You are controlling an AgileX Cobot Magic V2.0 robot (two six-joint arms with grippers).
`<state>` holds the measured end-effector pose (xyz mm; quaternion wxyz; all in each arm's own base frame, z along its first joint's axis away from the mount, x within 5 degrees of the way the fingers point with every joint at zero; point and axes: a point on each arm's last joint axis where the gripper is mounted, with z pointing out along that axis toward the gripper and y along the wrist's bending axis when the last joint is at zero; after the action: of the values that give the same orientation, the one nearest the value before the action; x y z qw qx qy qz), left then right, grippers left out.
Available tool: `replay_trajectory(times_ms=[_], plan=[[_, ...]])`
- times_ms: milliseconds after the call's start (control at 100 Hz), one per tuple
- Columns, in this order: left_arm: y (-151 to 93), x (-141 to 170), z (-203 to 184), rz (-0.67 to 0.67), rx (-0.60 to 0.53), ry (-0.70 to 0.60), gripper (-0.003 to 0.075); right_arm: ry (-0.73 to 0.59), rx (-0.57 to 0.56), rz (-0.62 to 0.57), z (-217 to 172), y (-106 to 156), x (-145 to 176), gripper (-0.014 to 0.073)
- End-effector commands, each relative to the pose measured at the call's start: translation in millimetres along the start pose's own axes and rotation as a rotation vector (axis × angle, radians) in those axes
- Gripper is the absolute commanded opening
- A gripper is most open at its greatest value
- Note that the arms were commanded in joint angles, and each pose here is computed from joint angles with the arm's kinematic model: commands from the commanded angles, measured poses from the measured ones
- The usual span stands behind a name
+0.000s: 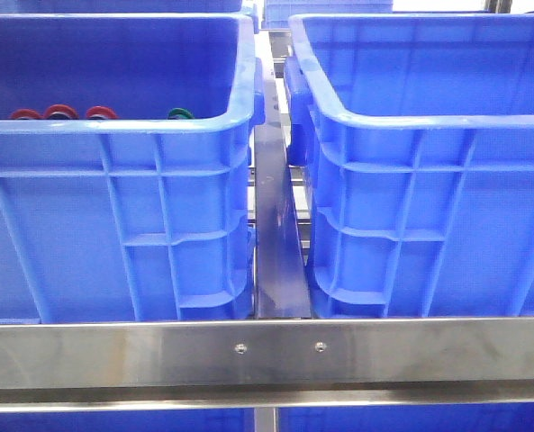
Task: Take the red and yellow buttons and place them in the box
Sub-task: 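Lower the left gripper onto a yellow push-button and close it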
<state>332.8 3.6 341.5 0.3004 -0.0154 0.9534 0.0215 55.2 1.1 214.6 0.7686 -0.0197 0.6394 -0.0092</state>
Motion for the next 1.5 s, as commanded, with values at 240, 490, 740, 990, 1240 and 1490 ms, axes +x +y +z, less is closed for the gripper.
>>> replay_trajectory(times_ms=[240,490,740,990,1240,1490], plan=[[4,-29,27,0.020,-0.040,-0.003,0.0580,-0.098,0.002,-0.005,-2,0,-9,-0.0067],[20,-27,51,-0.022,-0.054,0.042,0.0580,-0.098,0.002,-0.005,-2,0,-9,-0.0067],[21,-32,54,-0.041,-0.039,-0.013,0.0580,-0.098,0.002,-0.005,-2,0,-9,-0.0067],[19,-29,80,-0.037,-0.020,0.024,0.0580,-0.098,0.002,-0.005,-2,0,-9,-0.0067],[19,-32,88,-0.034,-0.019,-0.010,0.0580,-0.098,0.002,-0.005,-2,0,-9,-0.0067],[19,-36,88,-0.031,-0.021,-0.055,0.0580,-0.098,0.002,-0.005,-2,0,-9,-0.0067]])
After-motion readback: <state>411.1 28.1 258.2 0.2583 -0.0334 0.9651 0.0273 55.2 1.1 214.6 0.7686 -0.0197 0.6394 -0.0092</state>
